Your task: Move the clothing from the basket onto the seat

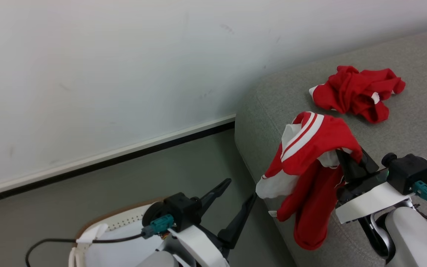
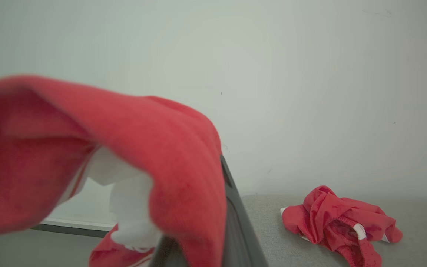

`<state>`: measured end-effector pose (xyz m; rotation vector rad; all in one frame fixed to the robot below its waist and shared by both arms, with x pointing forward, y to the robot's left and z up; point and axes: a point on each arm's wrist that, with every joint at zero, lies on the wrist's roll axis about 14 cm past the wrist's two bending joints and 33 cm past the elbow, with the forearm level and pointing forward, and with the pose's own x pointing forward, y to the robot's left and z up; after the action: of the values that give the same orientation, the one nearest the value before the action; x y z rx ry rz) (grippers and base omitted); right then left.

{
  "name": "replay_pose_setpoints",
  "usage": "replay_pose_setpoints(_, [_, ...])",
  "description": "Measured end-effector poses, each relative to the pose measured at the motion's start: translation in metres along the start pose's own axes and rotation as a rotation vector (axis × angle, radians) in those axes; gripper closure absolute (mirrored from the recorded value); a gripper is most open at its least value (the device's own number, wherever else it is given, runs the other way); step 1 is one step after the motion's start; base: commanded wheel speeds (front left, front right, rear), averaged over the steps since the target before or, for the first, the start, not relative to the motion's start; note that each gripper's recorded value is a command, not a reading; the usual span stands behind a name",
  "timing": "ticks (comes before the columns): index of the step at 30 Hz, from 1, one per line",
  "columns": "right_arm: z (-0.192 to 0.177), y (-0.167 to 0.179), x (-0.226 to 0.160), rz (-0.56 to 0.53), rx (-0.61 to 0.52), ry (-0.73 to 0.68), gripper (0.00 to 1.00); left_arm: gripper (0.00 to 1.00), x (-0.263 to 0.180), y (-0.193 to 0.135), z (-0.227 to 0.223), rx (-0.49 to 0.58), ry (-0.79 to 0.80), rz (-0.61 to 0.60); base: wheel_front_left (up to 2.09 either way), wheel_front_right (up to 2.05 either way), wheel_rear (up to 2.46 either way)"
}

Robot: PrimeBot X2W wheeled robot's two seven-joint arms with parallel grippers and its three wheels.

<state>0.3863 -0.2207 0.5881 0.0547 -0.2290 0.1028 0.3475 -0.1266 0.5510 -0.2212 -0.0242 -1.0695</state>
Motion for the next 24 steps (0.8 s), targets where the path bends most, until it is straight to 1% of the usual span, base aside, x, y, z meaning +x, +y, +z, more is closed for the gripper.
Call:
replay_pose_setpoints(4, [-0.001, -0.008, 0.014, -0.024, -0.002, -0.012, 1.00, 0.00, 0.007, 0.016, -0.008, -0.003, 0.019, -0.007, 0.00, 0.00, 0.00])
replay_pose_setpoints(6, [0.004, -0.020, 0.027, -0.046, -0.024, -0.034, 1.00, 0.00, 0.012, 0.026, -0.008, 0.005, 0.017, -0.012, 0.00, 0.00, 0.00])
replay_pose_setpoints(9, [0.017, -0.035, 0.057, -0.067, -0.066, -0.079, 1.00, 0.00, 0.020, 0.048, -0.007, 0.013, 0.006, -0.004, 0.00, 0.00, 0.00])
replay_pose_setpoints(13, [0.039, -0.054, 0.110, -0.081, -0.137, -0.138, 1.00, 0.00, 0.029, 0.089, -0.009, 0.034, -0.012, 0.028, 0.00, 0.00, 0.00])
replay_pose_setpoints(15, [0.052, -0.075, 0.135, -0.114, -0.214, -0.164, 1.00, 0.00, 0.032, 0.108, -0.013, 0.041, -0.019, 0.041, 0.00, 0.00, 0.00])
replay_pose_setpoints(18, [0.074, -0.109, 0.167, -0.190, -0.266, -0.216, 1.00, 0.00, 0.032, 0.136, -0.027, 0.014, -0.021, 0.079, 0.00, 0.00, 0.00])
replay_pose_setpoints(20, [0.087, -0.137, 0.183, -0.263, -0.308, -0.235, 1.00, 0.00, 0.028, 0.155, -0.042, -0.005, -0.004, 0.114, 0.00, 0.00, 0.00])
replay_pose_setpoints(22, [0.094, -0.170, 0.192, -0.351, -0.359, -0.228, 1.00, 0.00, 0.021, 0.171, -0.057, -0.025, 0.012, 0.147, 0.00, 0.00, 0.00])
replay_pose_setpoints(24, [0.088, -0.202, 0.194, -0.436, -0.416, -0.179, 1.00, 0.00, 0.014, 0.180, -0.072, -0.048, 0.031, 0.172, 0.00, 0.00, 0.00])
